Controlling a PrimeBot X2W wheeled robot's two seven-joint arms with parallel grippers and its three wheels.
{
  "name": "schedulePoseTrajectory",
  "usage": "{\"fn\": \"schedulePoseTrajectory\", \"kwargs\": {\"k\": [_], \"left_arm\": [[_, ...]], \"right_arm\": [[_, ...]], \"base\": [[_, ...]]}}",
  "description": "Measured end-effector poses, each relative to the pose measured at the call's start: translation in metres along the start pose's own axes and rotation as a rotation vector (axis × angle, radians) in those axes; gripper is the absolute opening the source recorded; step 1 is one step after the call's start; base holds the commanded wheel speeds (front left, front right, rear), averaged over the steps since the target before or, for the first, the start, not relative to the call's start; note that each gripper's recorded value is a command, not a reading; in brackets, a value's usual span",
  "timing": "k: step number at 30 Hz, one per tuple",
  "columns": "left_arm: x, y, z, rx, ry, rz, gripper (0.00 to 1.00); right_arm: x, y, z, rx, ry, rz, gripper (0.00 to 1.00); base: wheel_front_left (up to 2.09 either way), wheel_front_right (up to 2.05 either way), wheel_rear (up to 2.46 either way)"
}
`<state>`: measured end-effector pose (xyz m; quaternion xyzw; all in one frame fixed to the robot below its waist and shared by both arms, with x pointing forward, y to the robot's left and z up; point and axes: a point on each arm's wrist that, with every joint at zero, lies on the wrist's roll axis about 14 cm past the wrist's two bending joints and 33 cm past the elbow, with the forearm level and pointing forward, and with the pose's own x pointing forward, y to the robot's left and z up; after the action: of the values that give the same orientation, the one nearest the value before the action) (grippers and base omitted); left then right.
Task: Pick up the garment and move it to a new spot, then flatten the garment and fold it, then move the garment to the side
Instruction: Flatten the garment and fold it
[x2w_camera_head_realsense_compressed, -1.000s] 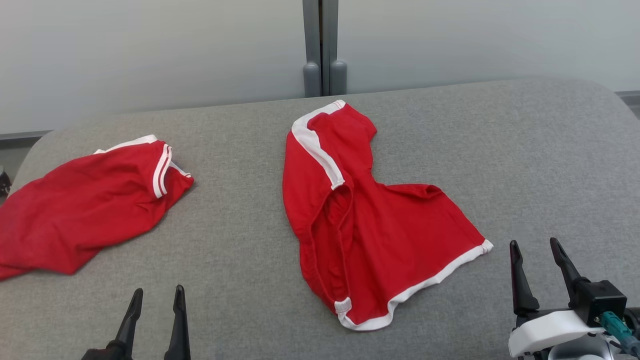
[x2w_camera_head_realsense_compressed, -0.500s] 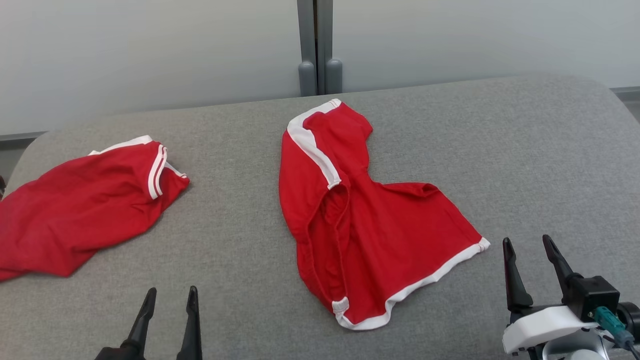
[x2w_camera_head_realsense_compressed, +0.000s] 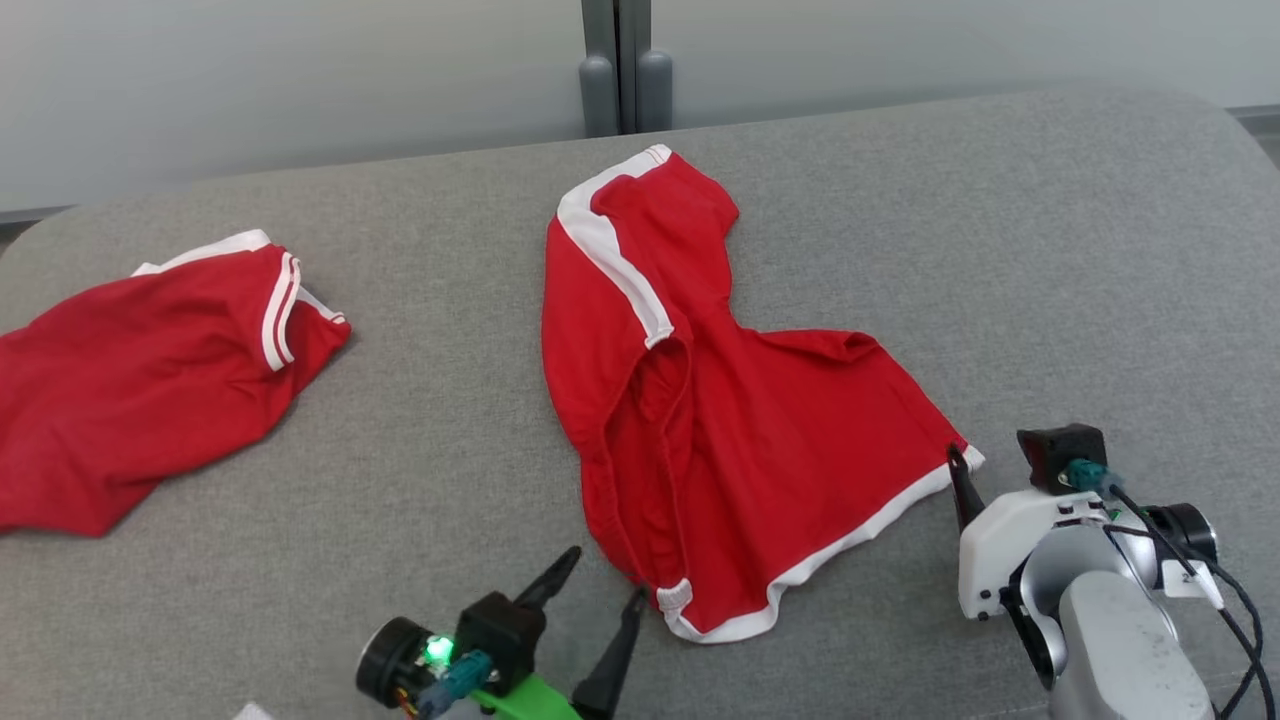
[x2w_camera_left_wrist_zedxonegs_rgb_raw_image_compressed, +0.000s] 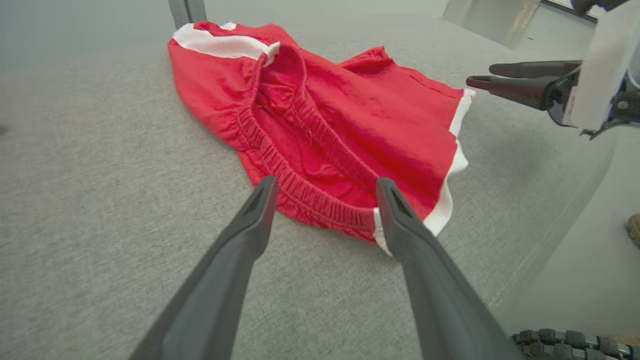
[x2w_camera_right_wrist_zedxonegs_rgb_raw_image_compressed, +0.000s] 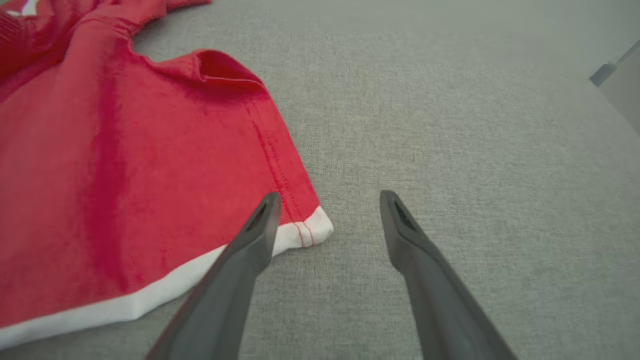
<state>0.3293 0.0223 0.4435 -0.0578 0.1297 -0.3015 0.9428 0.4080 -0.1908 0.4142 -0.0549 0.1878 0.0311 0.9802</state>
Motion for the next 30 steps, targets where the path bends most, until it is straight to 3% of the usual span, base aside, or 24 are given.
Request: {"fn": "schedulePoseTrajectory", "kwargs": {"k": [3, 7, 25, 26, 28, 29, 30], "left_arm": [[0.010, -0.020, -0.007, -0.003, 0.057, -0.091, 1.00], [0.019, -0.031, -0.009, -0.004, 0.082, -0.156, 1.00], [0.027, -0.031, -0.041, 0.042, 0.212, -0.244, 1.00], [0.027, -0.031, -0.044, 0.033, 0.225, -0.249, 0.94], [0.026, -0.033, -0.050, 0.031, 0.248, -0.259, 0.66], [0.026, -0.033, -0.052, 0.032, 0.257, -0.262, 0.47], [0.025, -0.031, -0.055, 0.035, 0.267, -0.261, 0.41]], "right_arm": [[0.009, 0.006, -0.019, -0.009, 0.102, 0.020, 1.00], [0.018, 0.010, -0.027, -0.007, 0.135, 0.034, 1.00], [0.035, 0.015, -0.034, 0.008, 0.139, 0.057, 1.00], [0.035, 0.016, -0.036, 0.012, 0.145, 0.060, 1.00], [0.036, 0.018, -0.037, 0.018, 0.151, 0.066, 1.00], [0.036, 0.019, -0.037, 0.023, 0.155, 0.068, 1.00], [0.036, 0.020, -0.038, 0.027, 0.156, 0.071, 0.99]], "base": [[0.00, 0.00, 0.00], [0.00, 0.00, 0.00], [0.00, 0.00, 0.00], [0.00, 0.00, 0.00], [0.00, 0.00, 0.00], [0.00, 0.00, 0.00], [0.00, 0.00, 0.00]]}}
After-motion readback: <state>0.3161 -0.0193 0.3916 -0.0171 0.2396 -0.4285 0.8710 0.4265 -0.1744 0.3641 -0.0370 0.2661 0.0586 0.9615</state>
